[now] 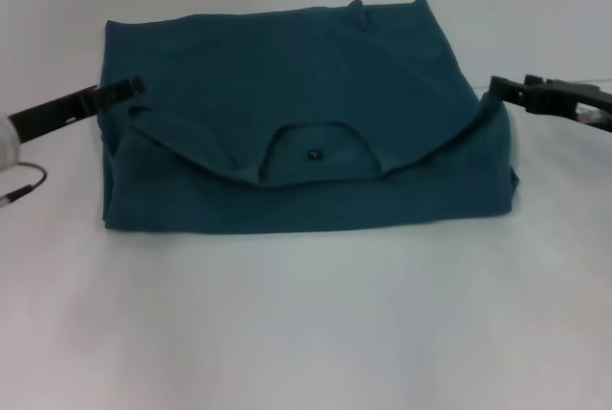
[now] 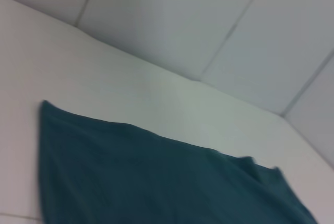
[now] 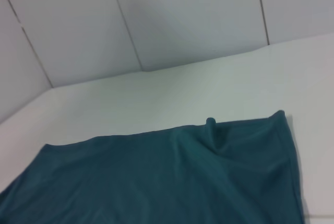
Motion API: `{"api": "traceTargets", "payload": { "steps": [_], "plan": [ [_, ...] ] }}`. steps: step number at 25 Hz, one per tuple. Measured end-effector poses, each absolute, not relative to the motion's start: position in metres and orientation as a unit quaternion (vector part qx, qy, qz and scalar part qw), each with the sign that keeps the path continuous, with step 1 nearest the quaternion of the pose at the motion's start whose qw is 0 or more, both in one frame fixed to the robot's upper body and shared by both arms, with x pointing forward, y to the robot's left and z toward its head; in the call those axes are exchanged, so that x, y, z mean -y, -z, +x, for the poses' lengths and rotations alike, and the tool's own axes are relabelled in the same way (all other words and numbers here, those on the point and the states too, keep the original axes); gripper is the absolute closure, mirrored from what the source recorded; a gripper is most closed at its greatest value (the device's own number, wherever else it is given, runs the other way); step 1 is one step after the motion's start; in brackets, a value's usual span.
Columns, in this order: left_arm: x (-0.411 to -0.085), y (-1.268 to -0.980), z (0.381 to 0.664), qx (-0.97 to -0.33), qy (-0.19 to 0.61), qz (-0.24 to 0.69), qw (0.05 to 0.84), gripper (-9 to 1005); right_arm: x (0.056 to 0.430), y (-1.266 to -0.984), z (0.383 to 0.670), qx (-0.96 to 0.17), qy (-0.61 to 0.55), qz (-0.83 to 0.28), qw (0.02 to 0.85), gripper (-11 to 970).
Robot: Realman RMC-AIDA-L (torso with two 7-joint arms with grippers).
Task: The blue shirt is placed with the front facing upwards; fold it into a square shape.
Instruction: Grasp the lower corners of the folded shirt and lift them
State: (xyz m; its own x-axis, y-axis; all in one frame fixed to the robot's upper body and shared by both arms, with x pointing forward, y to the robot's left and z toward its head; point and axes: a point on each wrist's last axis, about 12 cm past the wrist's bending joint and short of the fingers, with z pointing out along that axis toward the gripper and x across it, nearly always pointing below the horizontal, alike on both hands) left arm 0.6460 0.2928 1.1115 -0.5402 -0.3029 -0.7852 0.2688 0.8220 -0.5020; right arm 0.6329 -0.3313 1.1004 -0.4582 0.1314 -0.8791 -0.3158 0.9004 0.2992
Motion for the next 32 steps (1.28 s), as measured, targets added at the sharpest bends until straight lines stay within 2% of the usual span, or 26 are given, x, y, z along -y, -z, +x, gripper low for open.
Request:
{"api": "traceTargets", "payload": {
  "steps": [3,8,13,24,32],
  "plan": [
    [-0.297,-1.111,0.636,-0.821,0.316,-0.003,0.476,62,0.344,-1.096,0.613,-0.827,-0.244,-0.058,0.502,305],
    [-0.302,-1.107,0.618,-0.815,0.339,0.020,0.470,63,0.355,-1.093,0.599,-0.834,-0.265,-0.066,0.480,310],
    [-0.307,-1.100,0.608,-0.819,0.327,0.031,0.471,64,0.361,-1.091,0.592,-0.851,-0.281,-0.062,0.440,314],
    [-0.302,-1.091,0.606,-0.832,0.291,0.070,0.467,66,0.369,-1.091,0.593,-0.899,-0.267,-0.015,0.347,325],
    [-0.292,-1.089,0.609,-0.836,0.281,0.093,0.461,67,0.356,-1.087,0.597,-0.900,-0.273,-0.010,0.341,332]
  ]
}}
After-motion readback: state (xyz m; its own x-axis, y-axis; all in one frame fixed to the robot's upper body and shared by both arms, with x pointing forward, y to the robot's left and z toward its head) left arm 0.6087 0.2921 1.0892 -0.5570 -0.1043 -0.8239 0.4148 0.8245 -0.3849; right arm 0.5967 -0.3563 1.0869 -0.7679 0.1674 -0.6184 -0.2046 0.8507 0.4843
